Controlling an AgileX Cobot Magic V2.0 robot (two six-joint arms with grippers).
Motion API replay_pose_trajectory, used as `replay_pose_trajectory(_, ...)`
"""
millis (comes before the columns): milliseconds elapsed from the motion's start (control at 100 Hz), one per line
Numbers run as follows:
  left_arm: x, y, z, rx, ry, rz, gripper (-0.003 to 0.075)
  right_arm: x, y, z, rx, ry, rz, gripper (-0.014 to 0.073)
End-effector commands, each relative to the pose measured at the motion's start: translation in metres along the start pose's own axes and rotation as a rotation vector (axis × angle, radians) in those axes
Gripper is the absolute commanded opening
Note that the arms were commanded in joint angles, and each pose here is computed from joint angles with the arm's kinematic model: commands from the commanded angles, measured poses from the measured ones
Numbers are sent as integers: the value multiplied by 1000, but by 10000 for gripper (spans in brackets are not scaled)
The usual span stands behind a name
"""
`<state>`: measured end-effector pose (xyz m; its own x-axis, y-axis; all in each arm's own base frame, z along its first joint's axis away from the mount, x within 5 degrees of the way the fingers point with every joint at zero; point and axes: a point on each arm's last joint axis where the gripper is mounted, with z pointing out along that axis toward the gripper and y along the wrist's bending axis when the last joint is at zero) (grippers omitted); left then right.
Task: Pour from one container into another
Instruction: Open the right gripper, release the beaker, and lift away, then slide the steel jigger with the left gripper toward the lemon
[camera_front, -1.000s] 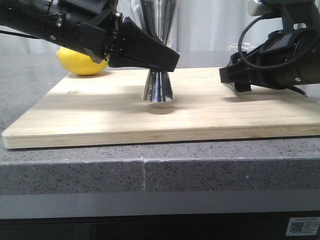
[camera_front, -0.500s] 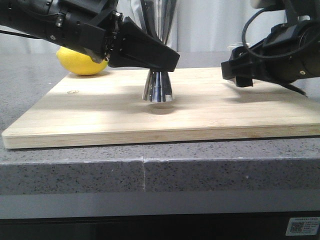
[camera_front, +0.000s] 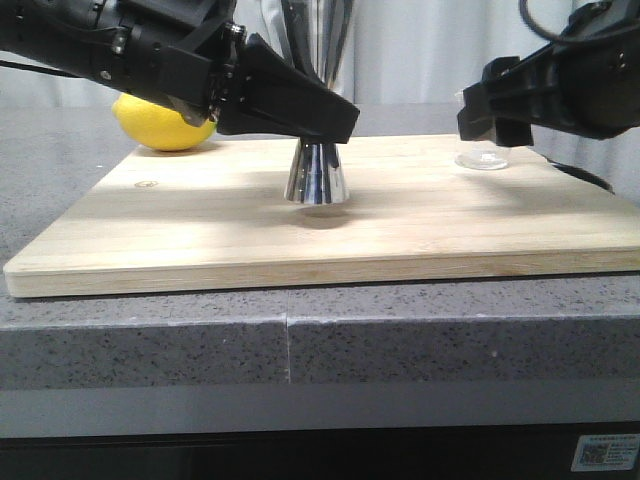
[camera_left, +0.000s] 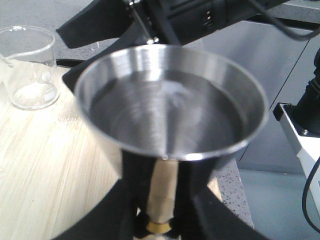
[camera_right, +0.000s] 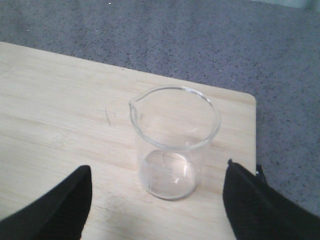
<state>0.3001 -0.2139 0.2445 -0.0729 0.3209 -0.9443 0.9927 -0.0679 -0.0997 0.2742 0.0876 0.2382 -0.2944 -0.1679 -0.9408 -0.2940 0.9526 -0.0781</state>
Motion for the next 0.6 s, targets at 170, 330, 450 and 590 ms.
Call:
replay_pose_trajectory(170, -36, -15, -8, 62, -134, 48, -19, -37, -5, -38, 0, -113, 0, 496)
replay_pose_trajectory(330, -36, -15, -8, 62, -134, 48, -19, -54, -6, -70, -7, -169, 3, 496)
replay_pose_trajectory(450, -36, -15, -8, 61, -134, 58, -18, -70, -9, -103, -3, -271, 7, 496)
replay_pose_trajectory(590, -36, -14, -8, 47, -138, 82, -19, -82, -11, -137, -1, -365, 10, 496)
